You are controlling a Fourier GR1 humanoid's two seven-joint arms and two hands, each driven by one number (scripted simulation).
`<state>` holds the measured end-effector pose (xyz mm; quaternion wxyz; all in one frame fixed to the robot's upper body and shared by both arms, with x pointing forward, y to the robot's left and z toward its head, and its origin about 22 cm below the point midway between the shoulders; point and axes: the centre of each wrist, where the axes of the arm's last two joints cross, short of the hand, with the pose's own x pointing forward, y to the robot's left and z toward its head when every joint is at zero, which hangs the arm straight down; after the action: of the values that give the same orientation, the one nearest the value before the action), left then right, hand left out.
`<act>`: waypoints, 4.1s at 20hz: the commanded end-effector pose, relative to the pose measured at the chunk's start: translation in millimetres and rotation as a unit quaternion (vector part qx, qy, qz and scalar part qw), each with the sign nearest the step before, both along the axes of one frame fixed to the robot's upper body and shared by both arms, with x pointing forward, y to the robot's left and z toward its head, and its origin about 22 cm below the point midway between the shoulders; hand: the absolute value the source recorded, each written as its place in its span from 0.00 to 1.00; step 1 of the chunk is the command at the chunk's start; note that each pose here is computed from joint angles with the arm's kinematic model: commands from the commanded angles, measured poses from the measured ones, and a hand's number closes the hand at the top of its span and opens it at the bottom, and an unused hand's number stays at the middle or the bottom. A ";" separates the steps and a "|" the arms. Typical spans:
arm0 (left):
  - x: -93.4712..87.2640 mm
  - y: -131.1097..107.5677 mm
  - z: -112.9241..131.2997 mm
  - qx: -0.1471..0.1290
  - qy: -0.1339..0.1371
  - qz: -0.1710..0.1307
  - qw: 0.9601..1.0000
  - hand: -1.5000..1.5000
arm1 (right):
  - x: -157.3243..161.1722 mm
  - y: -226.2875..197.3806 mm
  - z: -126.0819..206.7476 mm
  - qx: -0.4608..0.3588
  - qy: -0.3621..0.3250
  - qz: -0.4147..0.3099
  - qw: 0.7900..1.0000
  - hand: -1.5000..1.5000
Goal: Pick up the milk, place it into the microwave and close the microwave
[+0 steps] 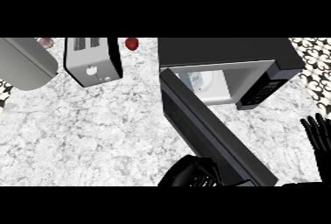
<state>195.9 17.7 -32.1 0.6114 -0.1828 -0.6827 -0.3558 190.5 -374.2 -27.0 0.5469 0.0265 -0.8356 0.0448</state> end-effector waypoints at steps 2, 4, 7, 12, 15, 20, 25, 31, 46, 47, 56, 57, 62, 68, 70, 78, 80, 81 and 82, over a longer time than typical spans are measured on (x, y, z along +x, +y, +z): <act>2.3 -14.6 3.4 -0.013 -0.011 0.041 0.999 1.00 | 5.2 -4.9 32.9 0.015 -0.013 0.024 1.000 0.00; 5.6 -17.8 11.9 -0.030 -0.019 0.061 0.998 1.00 | 6.6 -9.9 44.0 0.000 -0.017 0.045 0.999 0.00; 11.9 -19.2 14.3 -0.050 -0.023 0.093 0.994 1.00 | 3.8 -11.3 48.4 0.005 -0.022 0.069 0.997 0.00; 30.6 -25.1 31.2 -0.081 -0.052 0.111 0.989 1.00 | 12.5 -2.7 68.3 -0.006 -0.030 0.142 0.989 0.00; 46.6 -26.5 38.1 -0.083 -0.058 0.126 0.987 1.00 | 14.5 -3.5 77.7 0.000 -0.036 0.163 0.986 0.00; 65.6 -26.7 45.9 -0.085 -0.046 0.171 0.980 1.00 | 19.4 5.8 91.4 0.000 -0.047 0.190 0.981 0.00; 94.6 -27.2 64.2 -0.092 -0.038 0.213 0.972 1.00 | 22.0 5.1 102.8 0.010 -0.055 0.206 0.977 0.00; 118.7 -21.6 85.0 -0.157 -0.031 0.257 0.953 1.00 | 22.0 7.1 111.8 0.019 -0.058 0.225 0.972 0.00; 150.3 -15.0 94.1 -0.194 -0.046 0.286 0.937 1.00 | 28.8 1.7 145.6 0.004 -0.083 0.253 0.964 0.00; 153.0 -15.5 97.6 -0.195 -0.042 0.289 0.936 1.00 | 28.6 -0.6 146.6 0.008 -0.083 0.245 0.966 0.00; 153.8 -12.1 88.5 -0.209 -0.049 0.291 0.932 1.00 | 30.5 -3.0 156.1 0.013 -0.087 0.258 0.962 0.00; 155.4 -13.6 93.2 -0.215 -0.050 0.291 0.931 1.00 | 31.1 -2.0 157.5 0.011 -0.084 0.257 0.963 0.00; 155.6 -12.8 89.5 -0.218 -0.060 0.292 0.929 1.00 | 32.7 -5.7 163.9 0.016 -0.092 0.257 0.962 0.00; 157.8 -11.4 87.9 -0.224 -0.060 0.298 0.926 1.00 | 32.0 -10.3 170.6 0.008 -0.083 0.258 0.962 0.00; 156.7 -13.0 88.6 -0.229 -0.068 0.292 0.926 1.00 | 33.9 -9.9 175.2 0.007 -0.088 0.260 0.962 0.00; 158.9 -12.6 88.4 -0.238 -0.060 0.296 0.923 1.00 | 33.2 -16.5 180.8 0.013 -0.084 0.259 0.962 0.00; 158.4 -13.7 88.3 -0.235 -0.065 0.298 0.923 1.00 | 35.3 -11.6 187.4 0.009 -0.090 0.284 0.955 0.00; 159.1 -12.6 86.6 -0.235 -0.067 0.296 0.924 1.00 | 34.4 -12.3 182.9 0.020 -0.088 0.283 0.955 0.00; 158.5 -14.2 88.2 -0.236 -0.070 0.294 0.923 1.00 | 35.4 -10.0 186.2 0.015 -0.089 0.295 0.951 0.00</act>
<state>334.5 0.7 45.6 0.5733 -0.1045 -0.8127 -0.0059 224.8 -386.8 155.6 0.4371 0.2592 -0.8414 0.1840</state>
